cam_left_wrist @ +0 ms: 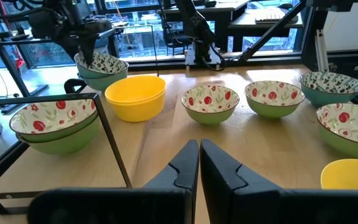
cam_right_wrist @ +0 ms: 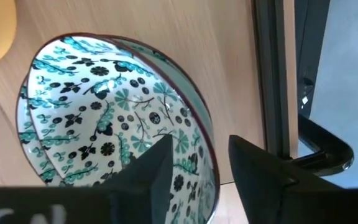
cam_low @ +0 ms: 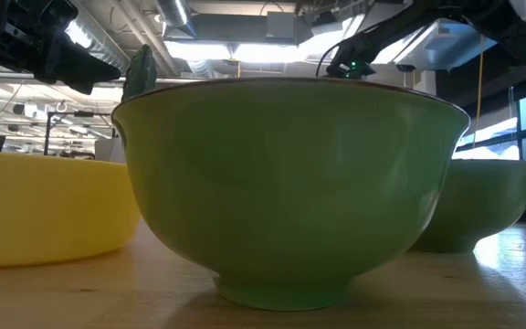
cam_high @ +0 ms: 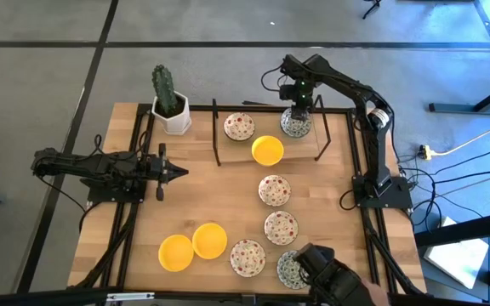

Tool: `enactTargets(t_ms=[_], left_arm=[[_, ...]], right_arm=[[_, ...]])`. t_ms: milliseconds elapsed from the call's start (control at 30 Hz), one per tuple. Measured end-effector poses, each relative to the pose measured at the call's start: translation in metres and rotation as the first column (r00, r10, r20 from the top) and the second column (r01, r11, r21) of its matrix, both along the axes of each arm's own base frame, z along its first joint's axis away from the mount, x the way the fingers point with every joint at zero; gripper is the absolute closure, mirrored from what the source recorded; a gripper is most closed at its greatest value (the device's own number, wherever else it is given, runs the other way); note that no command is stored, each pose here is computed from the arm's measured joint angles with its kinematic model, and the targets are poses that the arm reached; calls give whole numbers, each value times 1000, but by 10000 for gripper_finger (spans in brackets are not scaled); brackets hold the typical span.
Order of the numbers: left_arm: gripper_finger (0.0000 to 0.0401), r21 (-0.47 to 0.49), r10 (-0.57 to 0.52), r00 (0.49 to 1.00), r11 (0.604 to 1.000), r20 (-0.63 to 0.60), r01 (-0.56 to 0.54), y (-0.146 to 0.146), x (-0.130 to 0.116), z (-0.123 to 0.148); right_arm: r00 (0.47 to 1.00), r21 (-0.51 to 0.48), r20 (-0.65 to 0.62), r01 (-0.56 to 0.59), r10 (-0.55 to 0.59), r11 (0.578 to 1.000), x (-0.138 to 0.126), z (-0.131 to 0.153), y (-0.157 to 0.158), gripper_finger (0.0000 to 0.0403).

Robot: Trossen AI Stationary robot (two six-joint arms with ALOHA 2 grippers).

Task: Pick & Place Mini bowls
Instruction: Stack the blue patterned bowl on top of the blue patterned bowl on the shelf

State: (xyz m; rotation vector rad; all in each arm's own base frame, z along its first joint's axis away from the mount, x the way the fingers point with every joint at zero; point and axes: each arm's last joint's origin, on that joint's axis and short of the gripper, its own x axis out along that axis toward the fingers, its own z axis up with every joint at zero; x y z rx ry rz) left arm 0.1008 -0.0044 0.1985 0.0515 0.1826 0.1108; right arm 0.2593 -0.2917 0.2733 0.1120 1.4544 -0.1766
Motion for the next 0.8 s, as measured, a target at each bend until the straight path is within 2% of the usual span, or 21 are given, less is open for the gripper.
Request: enactTargets(t_ms=[267, 500, 600, 733, 800], left_arm=[[390, 0, 0, 1000, 1000, 0, 0, 0, 0, 0], [390, 0, 0, 1000, 1000, 0, 0, 0, 0, 0], [390, 0, 0, 1000, 1000, 0, 0, 0, 0, 0], [390, 0, -1, 1000, 1000, -9, 1, 0, 0, -1], [390, -3, -1, 1000, 1000, -26, 0, 0, 0, -3]], right_arm=[[999, 1, 5, 34, -34, 999, -2, 19, 2, 231], [984, -31, 145, 109, -104, 994, 1, 59, 1, 239], [979, -65, 154, 144, -133, 987, 6, 63, 3, 278], [984, -132, 78, 168, -159, 977, 14, 58, 11, 375], [984, -159, 45, 180, -175, 971, 20, 54, 17, 391]])
